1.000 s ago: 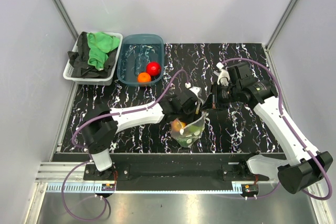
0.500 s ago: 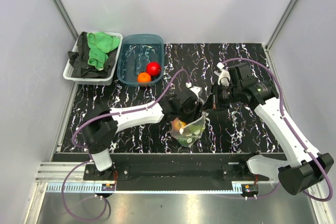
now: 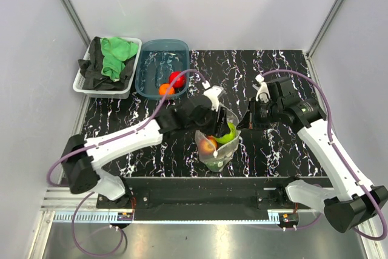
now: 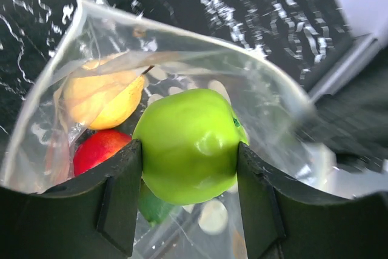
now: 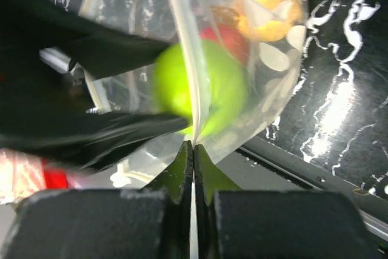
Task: Open the zip-top bag and remove the fake food
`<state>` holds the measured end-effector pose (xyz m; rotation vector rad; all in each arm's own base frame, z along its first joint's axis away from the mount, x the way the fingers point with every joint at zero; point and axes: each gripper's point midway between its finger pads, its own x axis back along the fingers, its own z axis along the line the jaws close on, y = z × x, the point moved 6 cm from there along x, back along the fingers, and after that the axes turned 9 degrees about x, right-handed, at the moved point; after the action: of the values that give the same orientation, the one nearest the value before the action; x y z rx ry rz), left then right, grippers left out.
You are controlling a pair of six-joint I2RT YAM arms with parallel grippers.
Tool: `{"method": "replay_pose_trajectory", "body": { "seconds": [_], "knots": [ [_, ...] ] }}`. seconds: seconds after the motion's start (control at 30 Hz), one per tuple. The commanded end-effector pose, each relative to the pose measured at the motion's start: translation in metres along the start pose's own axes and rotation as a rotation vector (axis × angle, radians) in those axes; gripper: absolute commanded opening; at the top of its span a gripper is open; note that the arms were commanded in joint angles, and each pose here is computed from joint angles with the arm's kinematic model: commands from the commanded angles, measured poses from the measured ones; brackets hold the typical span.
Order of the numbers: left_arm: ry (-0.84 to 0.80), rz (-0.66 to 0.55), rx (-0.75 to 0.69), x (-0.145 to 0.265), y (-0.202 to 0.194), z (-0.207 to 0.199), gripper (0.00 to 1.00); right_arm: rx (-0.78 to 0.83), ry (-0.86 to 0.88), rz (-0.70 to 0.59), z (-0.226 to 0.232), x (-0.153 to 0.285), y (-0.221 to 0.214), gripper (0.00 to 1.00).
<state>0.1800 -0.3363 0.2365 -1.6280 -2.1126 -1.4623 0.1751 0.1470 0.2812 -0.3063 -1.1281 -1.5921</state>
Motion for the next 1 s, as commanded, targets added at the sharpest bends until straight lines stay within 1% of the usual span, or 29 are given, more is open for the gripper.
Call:
{"method": "replay_pose_trajectory", "body": {
  "seconds": [0.0,0.03,0.1,0.13,0.27,0.33,0.47,0.57,0.63,0.67,0.73,0.77,0.8,0.83,0.87,0.9,0.93,0.97],
  "knots": [
    [-0.124,-0.084,-0.103,0.037,0.009,-0.014,0.0,0.0,-0.075,-0.011,-0.011,0.002,-0.005,0.0],
    [-0.155,-0.124,-0.111,0.052,0.013,-0.016,0.0,-0.001,-0.081,-0.009,-0.012,0.002,-0.008,0.0],
    [-0.199,-0.165,-0.133,0.062,0.014,-0.014,0.0,-0.004,-0.087,-0.008,-0.014,0.001,-0.011,0.0],
    [-0.243,-0.205,-0.143,0.078,0.019,-0.019,0.0,-0.007,-0.089,-0.004,-0.015,0.001,-0.014,0.0],
    [-0.328,-0.258,-0.181,0.102,0.033,-0.029,0.0,-0.011,-0.094,-0.002,-0.019,0.001,-0.024,0.0],
    [-0.335,-0.3,-0.182,0.11,0.044,-0.032,0.0,-0.014,-0.099,-0.003,-0.021,0.002,-0.03,0.0],
    [-0.334,-0.405,-0.126,0.119,0.071,-0.027,0.0,-0.007,-0.088,-0.01,-0.019,0.006,-0.032,0.0],
    [-0.284,-0.49,-0.07,0.122,0.099,-0.016,0.0,0.009,-0.087,-0.018,-0.016,0.01,-0.029,0.0],
    [-0.248,-0.555,-0.035,0.118,0.121,-0.002,0.0,0.021,-0.091,-0.026,-0.015,0.013,-0.026,0.0],
    [-0.227,-0.59,0.013,0.118,0.132,0.004,0.0,0.026,-0.092,-0.03,-0.014,0.015,-0.026,0.0],
    [-0.148,-0.643,0.109,0.108,0.156,0.032,0.0,0.036,-0.099,-0.031,-0.014,0.018,-0.024,0.0],
    [-0.145,-0.657,0.194,0.106,0.165,0.04,0.0,0.04,-0.102,-0.033,-0.013,0.019,-0.023,0.0],
    [-0.091,-0.667,0.26,0.094,0.178,0.066,0.0,0.045,-0.104,-0.034,-0.012,0.02,-0.022,0.0],
    [-0.088,-0.658,0.301,0.089,0.182,0.076,0.0,0.049,-0.108,-0.036,-0.012,0.022,-0.021,0.0],
    [-0.121,-0.695,0.331,0.089,0.196,0.078,0.0,0.05,-0.113,-0.033,-0.012,0.023,-0.021,0.0],
    [-0.098,-0.717,0.346,0.086,0.205,0.094,0.0,0.055,-0.117,-0.041,-0.011,0.025,-0.019,0.0],
    [-0.062,-0.717,0.365,0.072,0.211,0.109,0.0,0.063,-0.124,-0.041,-0.012,0.026,-0.019,0.0],
    [-0.05,-0.758,0.365,0.073,0.224,0.119,0.0,0.062,-0.128,-0.041,-0.012,0.028,-0.019,0.0]
  ]
}}
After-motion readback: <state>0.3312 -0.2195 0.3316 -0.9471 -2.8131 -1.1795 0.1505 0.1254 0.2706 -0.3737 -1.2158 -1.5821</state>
